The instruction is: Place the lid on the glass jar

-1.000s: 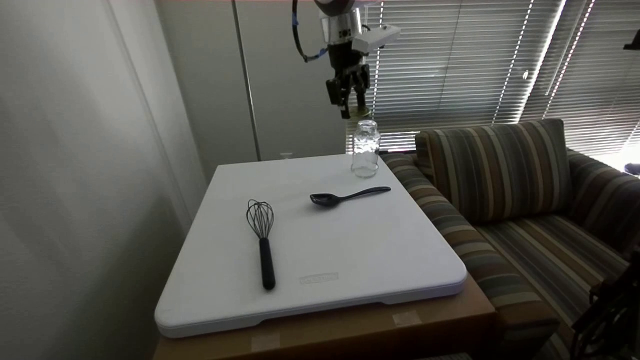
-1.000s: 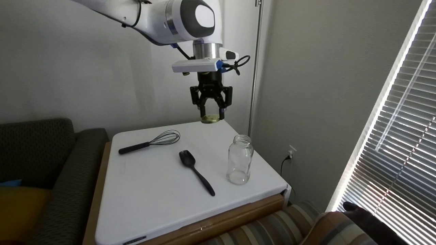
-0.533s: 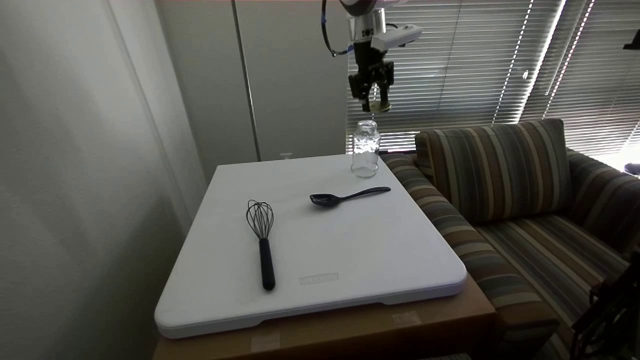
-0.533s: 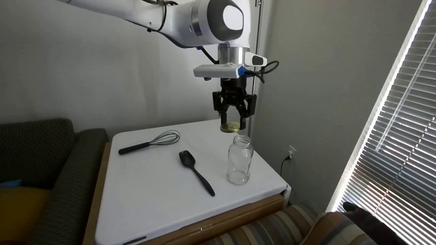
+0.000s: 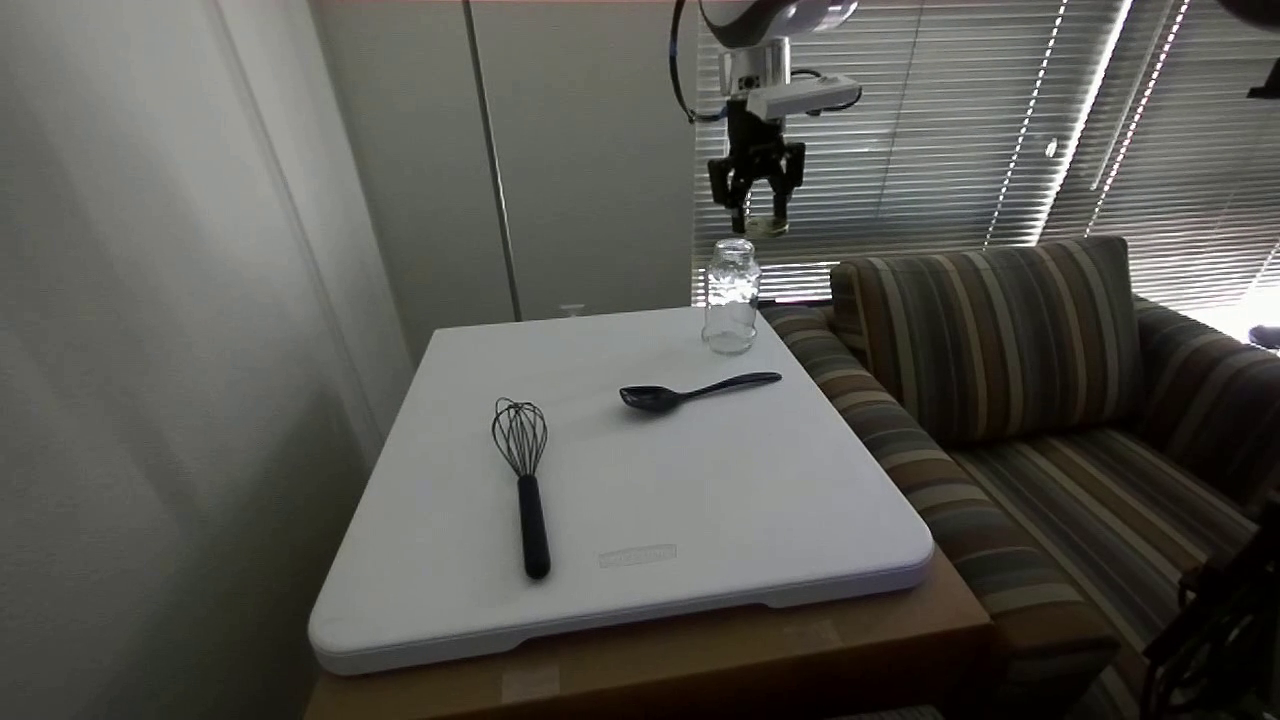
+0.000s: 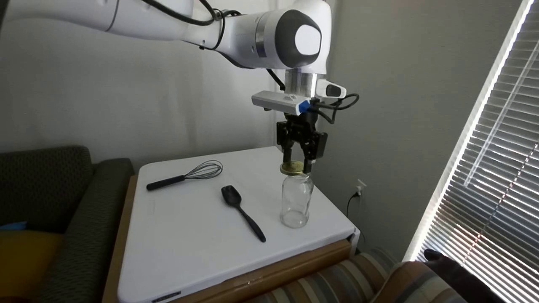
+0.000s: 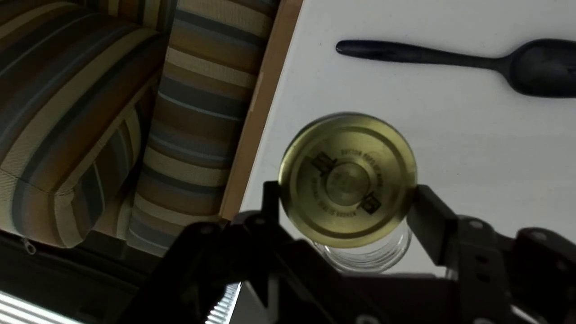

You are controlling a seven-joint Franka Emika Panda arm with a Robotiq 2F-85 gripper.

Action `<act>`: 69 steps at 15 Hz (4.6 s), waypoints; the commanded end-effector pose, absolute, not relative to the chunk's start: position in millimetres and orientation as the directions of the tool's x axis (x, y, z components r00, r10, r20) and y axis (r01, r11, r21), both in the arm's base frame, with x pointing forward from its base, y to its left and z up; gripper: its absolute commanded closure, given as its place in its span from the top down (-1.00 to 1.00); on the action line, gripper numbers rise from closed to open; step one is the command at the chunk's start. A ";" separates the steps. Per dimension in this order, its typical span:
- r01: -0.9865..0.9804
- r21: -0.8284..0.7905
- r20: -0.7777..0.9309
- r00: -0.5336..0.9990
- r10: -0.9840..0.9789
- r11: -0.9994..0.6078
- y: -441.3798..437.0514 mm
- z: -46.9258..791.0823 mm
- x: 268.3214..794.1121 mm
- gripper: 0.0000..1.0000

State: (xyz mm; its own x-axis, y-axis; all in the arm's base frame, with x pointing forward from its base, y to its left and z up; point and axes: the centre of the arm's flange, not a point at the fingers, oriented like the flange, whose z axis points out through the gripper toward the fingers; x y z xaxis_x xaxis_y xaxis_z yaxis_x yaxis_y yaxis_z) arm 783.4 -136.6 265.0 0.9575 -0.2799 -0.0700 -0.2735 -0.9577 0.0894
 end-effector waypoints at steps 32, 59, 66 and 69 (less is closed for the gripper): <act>-0.520 -0.036 0.072 0.850 -0.521 -0.853 -154.2 249.5 864.7 -0.06; -0.599 -0.099 -0.035 0.801 -0.598 -0.795 -177.5 276.7 817.1 -0.06; -0.608 -0.124 -0.055 0.794 -0.606 -0.784 -176.6 273.4 816.2 -0.06; -0.603 -0.120 -0.029 0.796 -0.605 -0.788 -165.7 262.7 824.2 -0.06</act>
State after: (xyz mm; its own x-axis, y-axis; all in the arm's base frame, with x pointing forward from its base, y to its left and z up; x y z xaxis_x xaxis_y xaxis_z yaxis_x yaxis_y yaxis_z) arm 789.0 -165.7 273.4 0.7945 -0.6052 -0.0502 -0.6064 -0.7862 -0.1193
